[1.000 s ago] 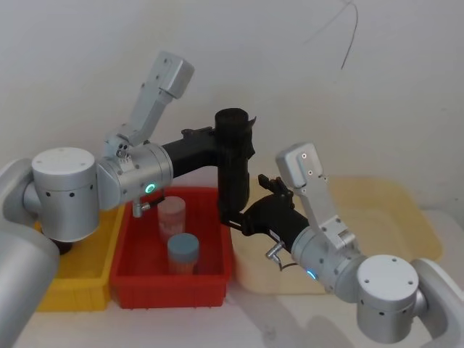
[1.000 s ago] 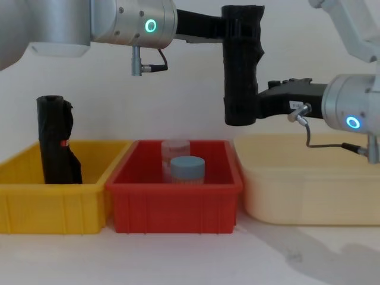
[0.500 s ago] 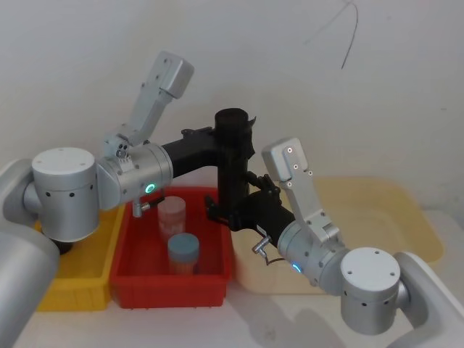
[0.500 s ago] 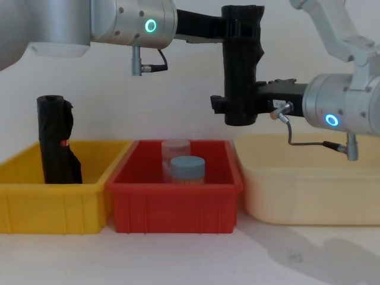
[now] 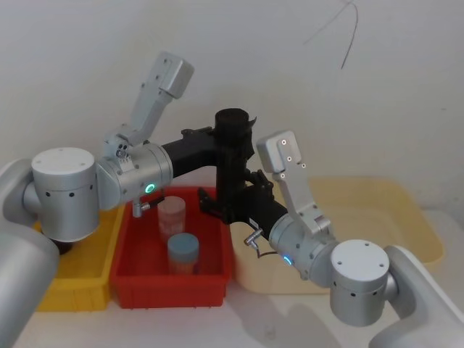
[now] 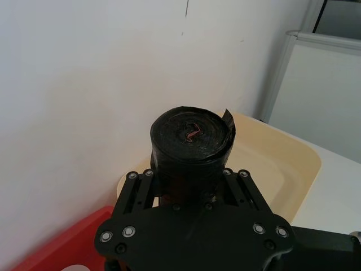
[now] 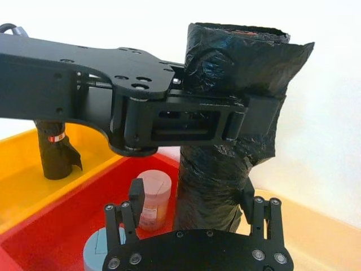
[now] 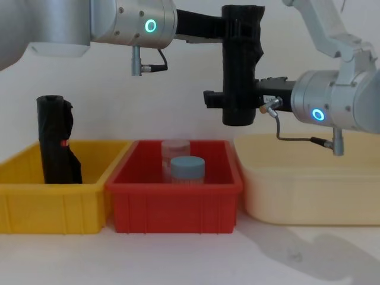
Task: Pick up the garbage bag with the one hand and transfer it to the other hand.
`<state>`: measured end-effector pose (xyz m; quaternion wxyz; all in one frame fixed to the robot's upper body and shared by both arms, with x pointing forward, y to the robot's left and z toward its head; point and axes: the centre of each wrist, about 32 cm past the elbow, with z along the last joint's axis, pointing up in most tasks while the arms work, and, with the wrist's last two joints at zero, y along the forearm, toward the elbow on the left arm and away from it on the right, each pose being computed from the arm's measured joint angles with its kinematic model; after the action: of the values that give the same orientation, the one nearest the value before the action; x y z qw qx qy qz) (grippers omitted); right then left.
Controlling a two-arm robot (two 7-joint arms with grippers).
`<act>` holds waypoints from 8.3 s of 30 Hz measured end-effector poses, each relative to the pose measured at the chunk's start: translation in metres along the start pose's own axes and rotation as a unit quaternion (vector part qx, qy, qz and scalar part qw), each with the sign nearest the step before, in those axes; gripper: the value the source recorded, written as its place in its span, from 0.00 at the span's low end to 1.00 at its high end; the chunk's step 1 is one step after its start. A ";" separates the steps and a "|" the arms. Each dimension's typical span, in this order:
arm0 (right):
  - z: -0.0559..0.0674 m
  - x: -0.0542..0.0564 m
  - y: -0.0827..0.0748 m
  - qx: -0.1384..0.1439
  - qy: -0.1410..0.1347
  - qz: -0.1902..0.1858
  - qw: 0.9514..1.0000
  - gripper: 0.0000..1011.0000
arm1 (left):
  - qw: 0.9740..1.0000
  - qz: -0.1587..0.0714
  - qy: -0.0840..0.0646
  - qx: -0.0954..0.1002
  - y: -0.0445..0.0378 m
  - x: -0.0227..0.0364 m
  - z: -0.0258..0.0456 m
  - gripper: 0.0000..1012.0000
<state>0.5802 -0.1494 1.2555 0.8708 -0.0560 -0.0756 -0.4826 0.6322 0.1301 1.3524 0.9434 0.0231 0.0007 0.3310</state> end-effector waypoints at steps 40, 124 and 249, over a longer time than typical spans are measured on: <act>0.001 0.002 0.006 0.003 0.026 -0.033 0.999 0.59 | 1.000 0.000 0.001 -0.001 0.0006 0.0001 -0.0003 0.90; 0.018 0.016 -0.051 -0.051 0.028 0.095 0.994 0.99 | 0.996 0.054 0.054 -0.038 0.0568 0.0149 -0.0007 0.99; -0.001 -0.006 0.038 -0.131 0.012 0.112 0.985 0.64 | 0.996 0.054 0.054 -0.038 0.0568 0.0149 -0.0007 0.99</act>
<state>0.6095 -0.1245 1.2525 0.9052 -0.1720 0.0060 -0.3886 0.6084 0.1837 1.3544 0.9230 -0.0309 0.0377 0.3817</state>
